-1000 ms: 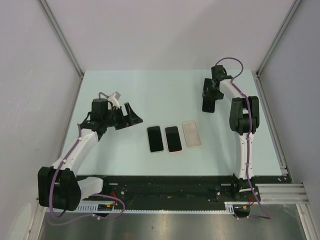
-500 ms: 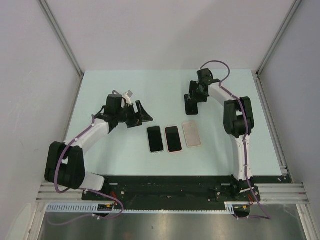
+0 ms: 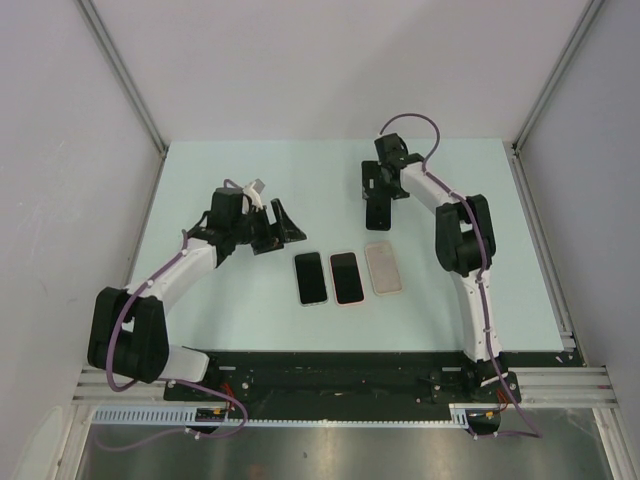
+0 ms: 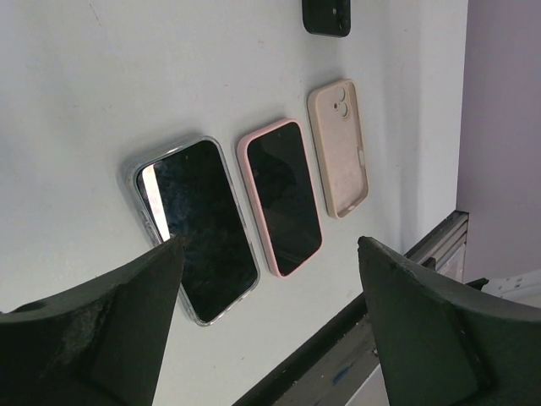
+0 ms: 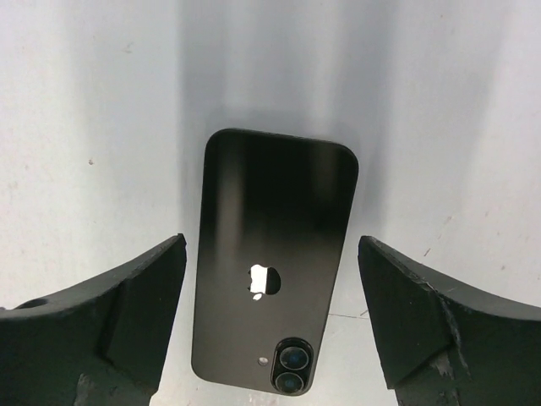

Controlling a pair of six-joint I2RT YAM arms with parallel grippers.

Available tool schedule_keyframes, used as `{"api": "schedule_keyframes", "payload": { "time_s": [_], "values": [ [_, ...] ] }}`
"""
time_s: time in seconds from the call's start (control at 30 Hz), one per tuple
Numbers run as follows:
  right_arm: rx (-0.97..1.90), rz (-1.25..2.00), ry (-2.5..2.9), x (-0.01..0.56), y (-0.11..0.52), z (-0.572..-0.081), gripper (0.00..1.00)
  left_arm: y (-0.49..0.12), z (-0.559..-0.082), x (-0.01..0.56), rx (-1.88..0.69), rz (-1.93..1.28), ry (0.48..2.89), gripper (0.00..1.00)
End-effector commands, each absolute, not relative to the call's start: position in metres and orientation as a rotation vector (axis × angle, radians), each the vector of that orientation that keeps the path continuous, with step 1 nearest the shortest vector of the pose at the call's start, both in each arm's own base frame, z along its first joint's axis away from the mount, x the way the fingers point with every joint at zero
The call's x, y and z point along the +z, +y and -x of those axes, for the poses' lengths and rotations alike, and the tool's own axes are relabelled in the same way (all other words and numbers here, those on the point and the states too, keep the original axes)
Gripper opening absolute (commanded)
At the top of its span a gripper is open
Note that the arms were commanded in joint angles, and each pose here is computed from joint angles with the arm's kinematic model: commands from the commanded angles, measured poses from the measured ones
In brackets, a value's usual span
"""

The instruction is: Put the phone into the phone case

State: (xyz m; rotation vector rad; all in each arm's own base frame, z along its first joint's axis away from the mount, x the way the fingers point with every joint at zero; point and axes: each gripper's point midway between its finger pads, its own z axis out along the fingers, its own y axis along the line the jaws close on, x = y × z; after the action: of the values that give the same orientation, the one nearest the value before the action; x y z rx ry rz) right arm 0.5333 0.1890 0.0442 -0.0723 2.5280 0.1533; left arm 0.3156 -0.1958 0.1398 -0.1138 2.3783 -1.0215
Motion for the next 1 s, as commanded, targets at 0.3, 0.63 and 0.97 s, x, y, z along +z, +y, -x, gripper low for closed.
{"api": "schedule_keyframes", "payload": {
  "time_s": [0.3, 0.63, 0.97],
  "values": [
    [0.102, 0.004, 2.561, 0.024, 0.193, -0.537, 0.84, -0.193, -0.314, 0.157, -0.984, 0.060, 2.327, 0.89],
    [0.017, 0.011, 2.599, 0.013, 0.194, -0.526, 0.68, -0.192, -0.314, 0.157, -0.983, 0.071, 2.326, 0.90],
    [0.346, 0.001, 2.587, 0.024, 0.241, -0.520, 0.53, -0.187, -0.327, 0.136, -0.924, 0.129, 2.330, 0.90]
  ]
}}
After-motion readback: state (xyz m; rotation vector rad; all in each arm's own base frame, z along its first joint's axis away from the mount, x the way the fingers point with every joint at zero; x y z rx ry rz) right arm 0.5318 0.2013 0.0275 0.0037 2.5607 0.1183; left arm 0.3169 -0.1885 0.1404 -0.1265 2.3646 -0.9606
